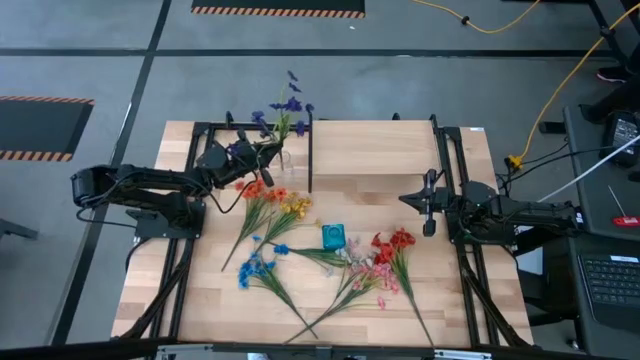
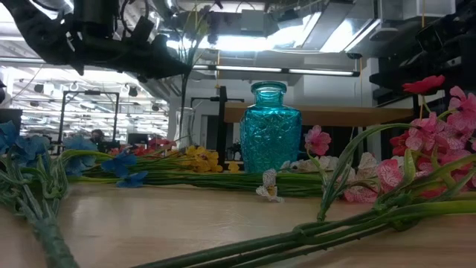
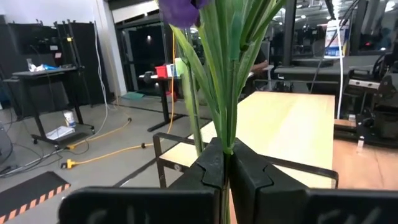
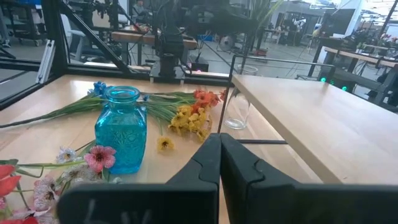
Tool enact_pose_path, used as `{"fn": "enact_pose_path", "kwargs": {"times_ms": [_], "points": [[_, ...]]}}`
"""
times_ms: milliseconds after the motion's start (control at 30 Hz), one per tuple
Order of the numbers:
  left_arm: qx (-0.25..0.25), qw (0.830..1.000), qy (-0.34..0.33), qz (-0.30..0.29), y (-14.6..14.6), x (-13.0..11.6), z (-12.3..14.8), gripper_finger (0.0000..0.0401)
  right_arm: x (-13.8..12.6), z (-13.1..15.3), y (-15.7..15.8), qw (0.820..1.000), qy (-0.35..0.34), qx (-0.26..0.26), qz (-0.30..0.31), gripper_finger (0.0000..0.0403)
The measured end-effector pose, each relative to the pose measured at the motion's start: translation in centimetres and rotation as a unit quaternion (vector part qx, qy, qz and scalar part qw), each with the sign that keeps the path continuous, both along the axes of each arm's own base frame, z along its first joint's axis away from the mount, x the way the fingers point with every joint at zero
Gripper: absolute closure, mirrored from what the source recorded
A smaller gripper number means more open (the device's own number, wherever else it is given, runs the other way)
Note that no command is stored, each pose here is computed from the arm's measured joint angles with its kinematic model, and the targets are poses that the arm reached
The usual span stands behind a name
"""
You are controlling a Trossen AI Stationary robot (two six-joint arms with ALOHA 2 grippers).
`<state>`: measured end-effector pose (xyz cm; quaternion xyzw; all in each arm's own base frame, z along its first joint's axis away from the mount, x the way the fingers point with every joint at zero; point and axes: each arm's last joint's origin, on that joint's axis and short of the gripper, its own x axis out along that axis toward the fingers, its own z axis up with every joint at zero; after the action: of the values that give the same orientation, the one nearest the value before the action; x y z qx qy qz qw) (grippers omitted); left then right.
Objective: Pick and place flowers into a vace then onto a shelf
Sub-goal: Put the purple flowers into the transparent vase, then put the orange flowers into the transparent vase
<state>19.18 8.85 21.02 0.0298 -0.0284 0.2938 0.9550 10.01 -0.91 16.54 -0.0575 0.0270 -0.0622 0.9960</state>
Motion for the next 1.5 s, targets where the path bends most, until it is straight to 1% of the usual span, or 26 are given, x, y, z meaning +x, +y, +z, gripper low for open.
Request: {"fn": "enact_pose_path", "kwargs": {"times_ms": [267, 467, 667, 800, 1033, 1200, 1400, 1500], "points": [[-0.015, 1.0, 0.027, 0.0, 0.0, 0.0, -0.6, 0.0365, 0.0, 0.0, 0.0, 1.0, 0.001, -0.01, 0.0, 0.0395], [-0.019, 0.999, 0.035, 0.0, 0.0, 0.0, -0.8, 0.0342, 0.0, 0.0, 0.0, 1.0, 0.001, -0.01, 0.0, 0.0395], [-0.049, 0.995, 0.084, 0.02, 0.1, -0.1, -1.9, 0.0323, 0.0, 0.0, 0.0, 1.0, 0.001, -0.01, 0.0, 0.0395], [-0.06, 0.993, 0.1, 0.023, 0.1, -0.2, -2.3, 0.0314, 0.0, 0.0, 0.0, 1.0, 0.001, -0.011, 0.0, 0.0395], [-0.061, 0.993, 0.102, 0.022, 0.0, -0.3, -2.2, 0.0304, 0.0, 0.0, 0.0, 1.0, 0.001, -0.012, 0.001, 0.0395], [-0.066, 0.992, 0.105, 0.011, -0.4, -0.8, -1.8, 0.0299, 0.0, 0.0, 0.0, 1.0, 0.001, -0.012, -0.008, 0.0395], [-0.064, 0.992, 0.107, -0.01, -1.6, -1.6, -0.9, 0.0297, 0.0, 0.1, -0.1, 1.0, -0.002, -0.013, -0.019, 0.0395], [-0.063, 0.994, 0.091, -0.018, -2.4, -2.0, -0.2, 0.0302, 0.0, 0.1, -0.1, 1.0, -0.001, -0.013, -0.019, 0.0395]]}}
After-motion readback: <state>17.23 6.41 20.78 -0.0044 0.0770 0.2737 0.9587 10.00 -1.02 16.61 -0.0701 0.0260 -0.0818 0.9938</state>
